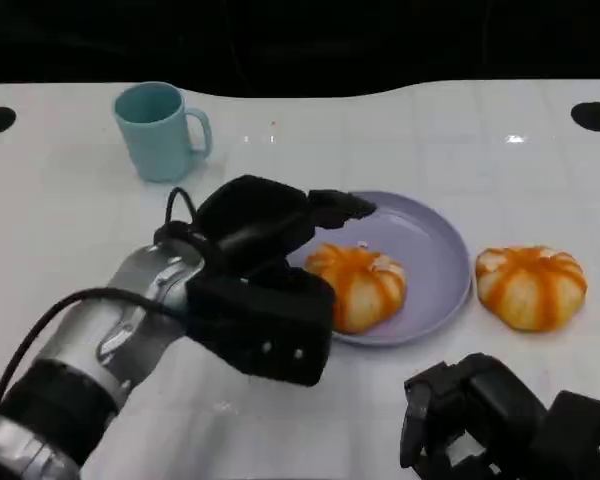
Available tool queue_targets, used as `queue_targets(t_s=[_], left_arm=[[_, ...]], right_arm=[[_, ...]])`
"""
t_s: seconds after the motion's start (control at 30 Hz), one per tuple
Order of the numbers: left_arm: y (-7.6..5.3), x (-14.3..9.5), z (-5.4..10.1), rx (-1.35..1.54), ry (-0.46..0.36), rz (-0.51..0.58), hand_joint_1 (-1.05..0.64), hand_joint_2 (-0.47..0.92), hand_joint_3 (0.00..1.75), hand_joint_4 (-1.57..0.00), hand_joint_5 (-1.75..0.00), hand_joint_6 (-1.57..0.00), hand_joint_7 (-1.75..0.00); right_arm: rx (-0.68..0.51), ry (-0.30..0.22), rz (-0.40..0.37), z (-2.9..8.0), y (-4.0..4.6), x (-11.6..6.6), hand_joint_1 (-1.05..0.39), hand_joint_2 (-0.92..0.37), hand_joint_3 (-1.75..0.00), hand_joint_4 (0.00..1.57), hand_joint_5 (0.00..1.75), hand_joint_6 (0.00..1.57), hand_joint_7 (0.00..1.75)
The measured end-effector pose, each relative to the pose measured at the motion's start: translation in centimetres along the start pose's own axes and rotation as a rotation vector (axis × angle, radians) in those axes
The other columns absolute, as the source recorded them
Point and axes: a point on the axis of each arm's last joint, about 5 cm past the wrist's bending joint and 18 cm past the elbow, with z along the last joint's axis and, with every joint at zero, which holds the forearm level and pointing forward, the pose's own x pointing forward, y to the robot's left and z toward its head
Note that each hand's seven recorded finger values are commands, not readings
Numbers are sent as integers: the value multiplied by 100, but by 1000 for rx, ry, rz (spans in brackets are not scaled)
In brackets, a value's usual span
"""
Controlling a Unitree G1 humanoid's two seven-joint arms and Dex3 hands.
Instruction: Grasp the bread from the table and place it into the plate.
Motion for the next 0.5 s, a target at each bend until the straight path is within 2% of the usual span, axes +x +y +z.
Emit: queue_targets(t_s=[0.07, 0.1, 0.2, 0.27, 0.37, 0.5], left_arm=[[-30, -75, -17, -77, -26, 41, -51, 92, 23, -72, -107, -76, -40], [-41, -109, -27, -108, -36, 61, -52, 92, 23, -68, -125, -71, -64], [-82, -226, -71, -228, -55, 127, -55, 92, 25, -61, -164, -49, -134], [-108, -308, -102, -311, -67, 159, -56, 92, 27, -59, -172, -42, -158], [-133, -414, -135, -414, -77, 180, -56, 92, 28, -59, -174, -37, -173], [-180, -557, -175, -556, -100, 188, -53, 92, 25, -67, -175, -41, -175]], right_arm=[[-1, -2, 0, 1, 0, 0, -105, -11, -140, 156, 131, 157, 107], [-1, -1, 0, 0, -1, -1, -105, -11, -140, 156, 131, 157, 107], [-2, -1, 0, 1, -2, -1, -105, -11, -140, 156, 131, 157, 106], [-1, 4, 0, -1, -5, -3, -105, -11, -140, 155, 131, 157, 106], [-2, 8, -1, -3, -10, -6, -105, -12, -139, 155, 131, 157, 106], [-5, 6, -2, -7, -17, -11, -105, -12, -139, 155, 131, 157, 106]])
